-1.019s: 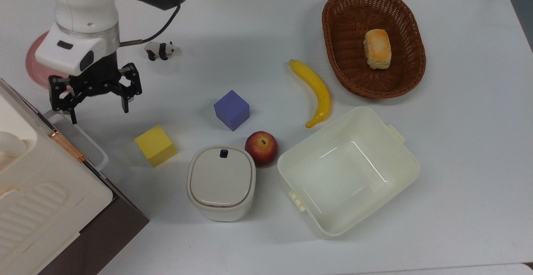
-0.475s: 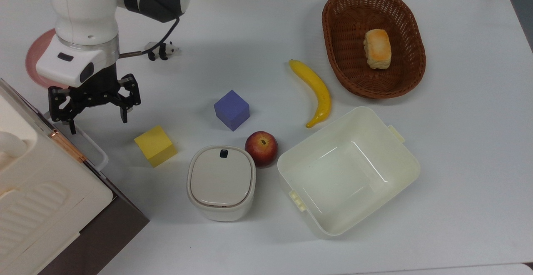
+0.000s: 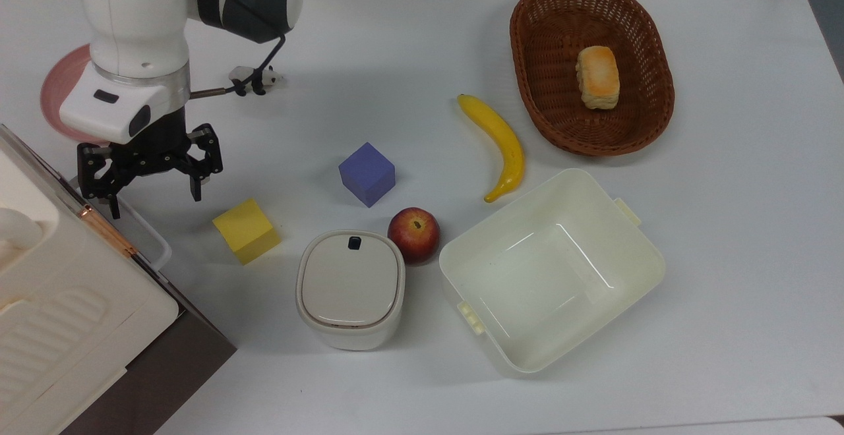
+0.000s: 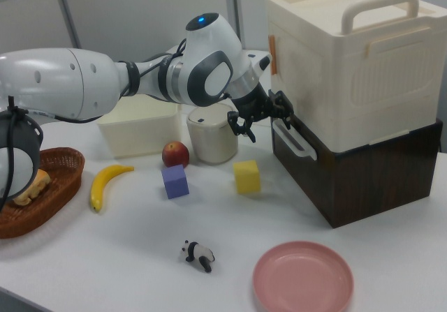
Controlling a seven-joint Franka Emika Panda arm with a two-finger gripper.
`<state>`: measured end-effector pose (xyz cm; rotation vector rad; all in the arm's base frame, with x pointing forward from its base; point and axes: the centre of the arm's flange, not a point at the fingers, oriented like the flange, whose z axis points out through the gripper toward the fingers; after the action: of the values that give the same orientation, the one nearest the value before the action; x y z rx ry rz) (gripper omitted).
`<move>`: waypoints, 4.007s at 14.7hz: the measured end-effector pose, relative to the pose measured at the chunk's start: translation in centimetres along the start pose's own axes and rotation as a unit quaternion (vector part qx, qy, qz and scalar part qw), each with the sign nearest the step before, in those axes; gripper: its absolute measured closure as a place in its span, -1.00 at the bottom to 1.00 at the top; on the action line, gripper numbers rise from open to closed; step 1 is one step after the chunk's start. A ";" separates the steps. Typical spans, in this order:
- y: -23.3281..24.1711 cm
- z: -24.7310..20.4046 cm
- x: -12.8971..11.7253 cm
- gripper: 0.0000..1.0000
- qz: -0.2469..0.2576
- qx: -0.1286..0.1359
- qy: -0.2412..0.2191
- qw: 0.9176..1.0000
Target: Slide the drawer open
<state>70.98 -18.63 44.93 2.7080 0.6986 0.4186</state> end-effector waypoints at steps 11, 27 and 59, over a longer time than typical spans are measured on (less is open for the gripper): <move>-0.3 1.3 -0.1 -1.00 -0.009 0.000 -0.011 1.000; -0.6 2.7 0.0 -1.00 -0.011 -0.003 -0.005 1.000; -0.2 2.3 0.1 -0.11 -0.009 -0.008 -0.001 1.000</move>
<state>71.81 -18.93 42.81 2.6838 0.7159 0.4150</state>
